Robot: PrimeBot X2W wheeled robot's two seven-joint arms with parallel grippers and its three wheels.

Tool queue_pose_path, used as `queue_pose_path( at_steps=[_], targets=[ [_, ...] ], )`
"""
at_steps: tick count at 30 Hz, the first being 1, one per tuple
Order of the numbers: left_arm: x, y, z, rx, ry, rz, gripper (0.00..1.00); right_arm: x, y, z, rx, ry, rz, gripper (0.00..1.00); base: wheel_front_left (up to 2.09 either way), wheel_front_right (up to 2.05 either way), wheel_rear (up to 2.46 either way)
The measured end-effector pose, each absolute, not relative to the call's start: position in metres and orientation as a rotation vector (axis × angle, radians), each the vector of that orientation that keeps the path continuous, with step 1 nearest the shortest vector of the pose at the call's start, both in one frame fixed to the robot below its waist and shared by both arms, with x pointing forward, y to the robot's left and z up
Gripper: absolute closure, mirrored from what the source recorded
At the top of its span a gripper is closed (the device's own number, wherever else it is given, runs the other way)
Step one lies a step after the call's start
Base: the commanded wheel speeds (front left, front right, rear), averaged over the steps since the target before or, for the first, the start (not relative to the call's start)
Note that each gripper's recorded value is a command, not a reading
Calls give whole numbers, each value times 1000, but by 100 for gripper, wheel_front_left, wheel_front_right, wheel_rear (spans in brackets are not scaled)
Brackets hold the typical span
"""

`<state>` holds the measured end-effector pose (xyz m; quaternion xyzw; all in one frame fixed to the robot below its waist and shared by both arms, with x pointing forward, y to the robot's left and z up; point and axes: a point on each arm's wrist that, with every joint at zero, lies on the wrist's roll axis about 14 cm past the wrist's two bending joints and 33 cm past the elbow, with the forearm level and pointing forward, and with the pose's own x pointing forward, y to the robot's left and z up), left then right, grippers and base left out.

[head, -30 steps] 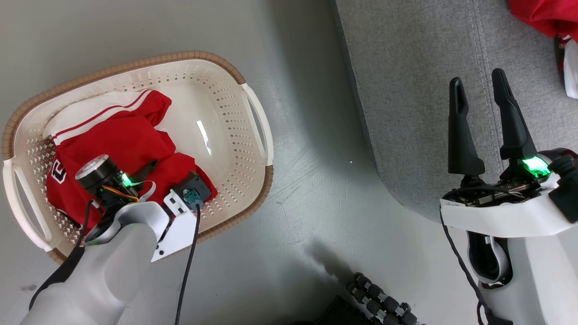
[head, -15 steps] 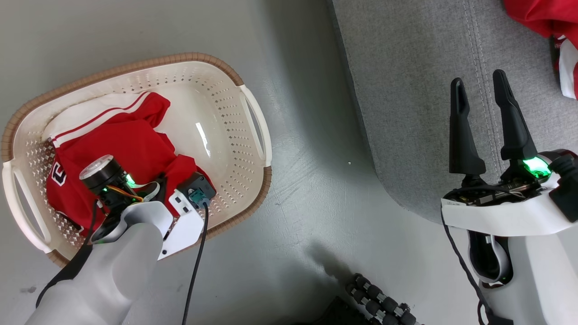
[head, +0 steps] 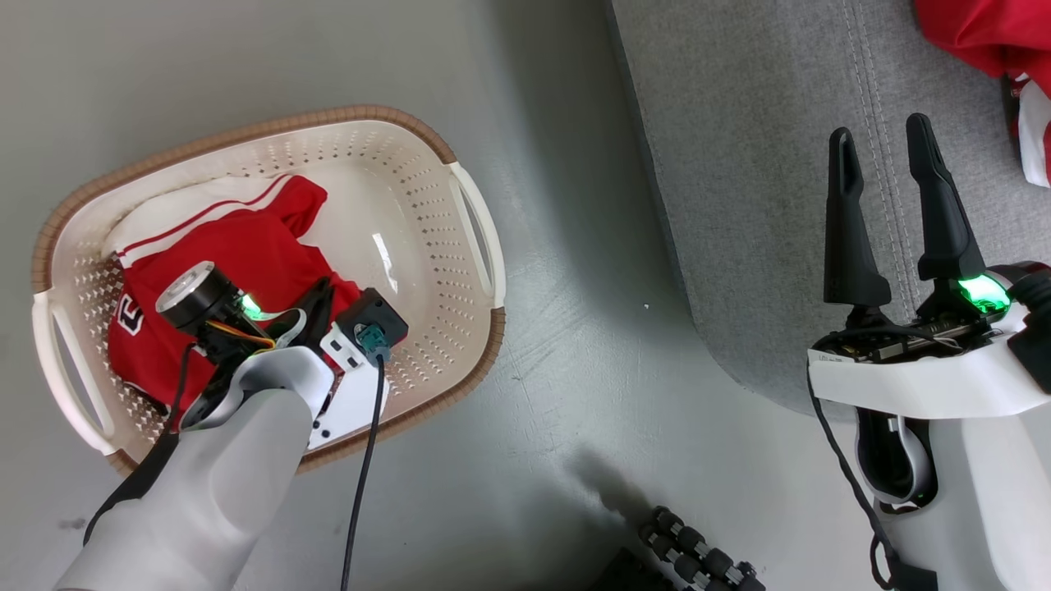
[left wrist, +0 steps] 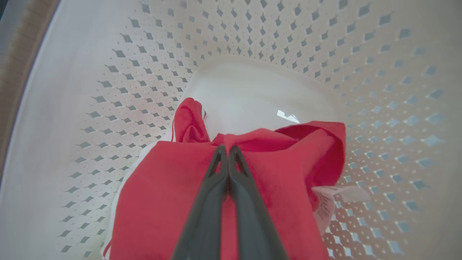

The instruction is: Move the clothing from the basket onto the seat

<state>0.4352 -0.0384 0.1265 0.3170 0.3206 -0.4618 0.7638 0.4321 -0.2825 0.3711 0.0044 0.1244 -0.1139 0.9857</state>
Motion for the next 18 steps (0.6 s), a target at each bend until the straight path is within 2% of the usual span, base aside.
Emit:
queue_pose_path(
  at_steps=[18],
  targets=[
    [474, -45, 189, 465, 542, -795, 100, 448, -272, 393, 23, 172, -192, 0, 0, 0, 0]
  ],
)
